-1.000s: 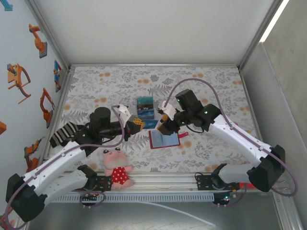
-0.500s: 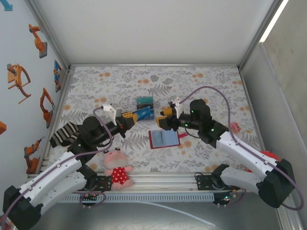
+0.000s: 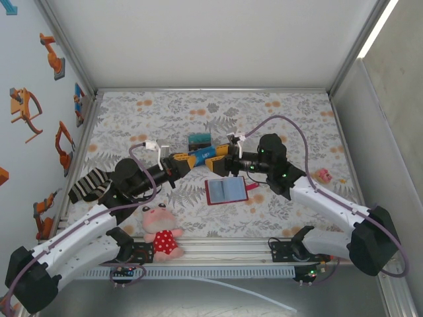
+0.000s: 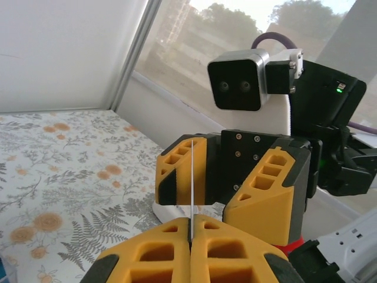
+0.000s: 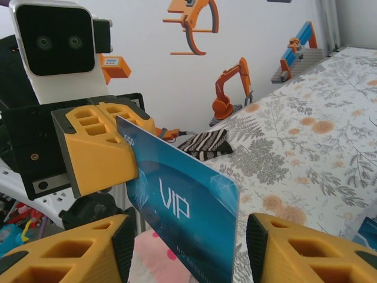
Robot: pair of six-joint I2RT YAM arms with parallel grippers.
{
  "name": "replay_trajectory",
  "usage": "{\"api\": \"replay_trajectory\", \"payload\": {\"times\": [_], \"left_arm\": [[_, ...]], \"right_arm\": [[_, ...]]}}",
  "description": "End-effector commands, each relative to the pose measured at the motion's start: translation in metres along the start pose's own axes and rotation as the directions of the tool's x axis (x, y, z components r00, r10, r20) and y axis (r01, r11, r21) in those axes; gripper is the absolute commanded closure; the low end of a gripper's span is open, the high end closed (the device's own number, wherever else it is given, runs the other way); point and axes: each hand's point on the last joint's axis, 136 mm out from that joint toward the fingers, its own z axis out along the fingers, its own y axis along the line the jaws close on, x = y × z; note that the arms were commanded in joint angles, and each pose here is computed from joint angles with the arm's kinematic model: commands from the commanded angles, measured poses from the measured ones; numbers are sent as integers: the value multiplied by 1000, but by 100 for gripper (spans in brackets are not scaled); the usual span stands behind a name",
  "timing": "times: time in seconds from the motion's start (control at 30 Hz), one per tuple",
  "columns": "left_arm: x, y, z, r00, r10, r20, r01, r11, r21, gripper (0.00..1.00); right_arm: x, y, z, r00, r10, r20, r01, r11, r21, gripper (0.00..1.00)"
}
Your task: Take the credit cards out of the card holder
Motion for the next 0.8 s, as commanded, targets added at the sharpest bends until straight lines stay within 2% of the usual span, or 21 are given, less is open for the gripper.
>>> {"api": "replay_trajectory", "payload": {"times": [0.0, 0.1, 0.27, 0.33, 0.63, 0.77], "left_arm": [[-13, -19, 0, 999, 13, 34, -16, 997, 79, 100], [-14, -19, -1, 999, 13, 38, -16, 997, 78, 100], [-14, -17, -1, 999, 12, 40, -15, 997, 71, 100], [-13, -16, 0, 999, 15, 30, -17, 998, 65, 94], [-19, -22, -5, 990, 133, -54, -131, 991, 31, 59], [-25, -27, -9, 968, 215, -128, -214, 977, 16, 48]], "right_arm": [[-24, 16, -1, 998, -26, 55, 31, 996, -79, 50], [-25, 20, -1, 998, -25, 54, 30, 994, -106, 59], [-24, 23, -3, 997, -44, 55, 50, 992, -113, 89], [-22, 25, -5, 996, -66, 52, 72, 991, -117, 99], [-10, 28, -17, 991, -134, -13, 133, 989, -71, 100], [-3, 31, -22, 986, -155, -56, 151, 986, -64, 100]]}}
